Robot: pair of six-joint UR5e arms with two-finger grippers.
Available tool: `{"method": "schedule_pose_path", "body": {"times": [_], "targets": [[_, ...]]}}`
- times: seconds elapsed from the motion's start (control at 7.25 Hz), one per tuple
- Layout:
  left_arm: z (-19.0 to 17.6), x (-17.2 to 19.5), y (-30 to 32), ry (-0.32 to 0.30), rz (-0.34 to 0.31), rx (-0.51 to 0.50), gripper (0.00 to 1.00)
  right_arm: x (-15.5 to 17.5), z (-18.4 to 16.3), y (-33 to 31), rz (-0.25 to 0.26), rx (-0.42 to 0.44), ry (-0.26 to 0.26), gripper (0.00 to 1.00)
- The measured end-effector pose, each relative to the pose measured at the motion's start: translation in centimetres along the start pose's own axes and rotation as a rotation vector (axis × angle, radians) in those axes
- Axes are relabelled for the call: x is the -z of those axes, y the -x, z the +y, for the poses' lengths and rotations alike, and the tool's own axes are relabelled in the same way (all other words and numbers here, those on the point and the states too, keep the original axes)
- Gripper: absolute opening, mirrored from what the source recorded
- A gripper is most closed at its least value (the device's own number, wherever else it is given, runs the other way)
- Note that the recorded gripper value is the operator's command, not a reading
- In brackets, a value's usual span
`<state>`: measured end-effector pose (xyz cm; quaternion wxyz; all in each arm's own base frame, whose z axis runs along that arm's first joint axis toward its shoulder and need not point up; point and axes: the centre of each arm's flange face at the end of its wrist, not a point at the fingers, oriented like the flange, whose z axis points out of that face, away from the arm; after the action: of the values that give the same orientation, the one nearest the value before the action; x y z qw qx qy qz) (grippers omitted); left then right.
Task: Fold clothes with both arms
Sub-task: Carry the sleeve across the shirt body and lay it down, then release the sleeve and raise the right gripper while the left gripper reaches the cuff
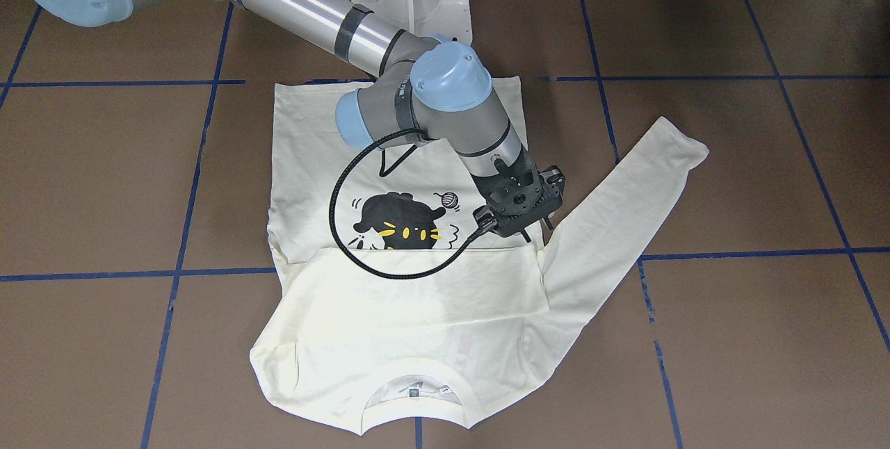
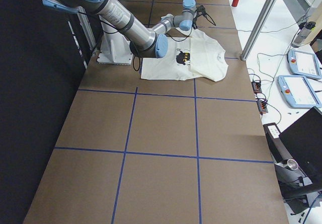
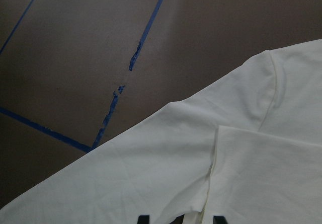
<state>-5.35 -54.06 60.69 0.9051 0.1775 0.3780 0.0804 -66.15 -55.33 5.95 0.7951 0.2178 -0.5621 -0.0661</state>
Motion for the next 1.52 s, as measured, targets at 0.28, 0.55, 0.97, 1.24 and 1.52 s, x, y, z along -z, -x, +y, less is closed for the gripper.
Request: {"method": "schedule_pose_path", "body": {"times": [0.28, 0.55, 0.97, 1.24, 1.52], "targets": [[0.2, -0.6, 0.5, -0.011, 0.001, -0.005, 1.0, -0.8, 1.0, 0.2, 0.016, -0.052, -0.005, 1.0], [-0.5, -1.8, -1.4, -0.034, 0.006, 0.063, 1.0, 0.0, 0.9, 0.6, 0.1, -0.134, 0.039, 1.0], [-0.4, -6.9, -10.7, -0.104, -0.041, 0.247, 1.0, 6.0, -0.8, -4.0, 0.287, -0.253, 0.193, 1.0], [3.2, -7.2, -18.8, -0.111, -0.012, 0.407, 1.0, 11.7, -0.2, -11.9, 0.387, -0.259, 0.25, 1.0], [6.0, -9.0, -26.4, -0.083, 0.016, 0.576, 1.0, 17.9, 1.5, -20.5, 0.447, -0.204, 0.308, 1.0]]}}
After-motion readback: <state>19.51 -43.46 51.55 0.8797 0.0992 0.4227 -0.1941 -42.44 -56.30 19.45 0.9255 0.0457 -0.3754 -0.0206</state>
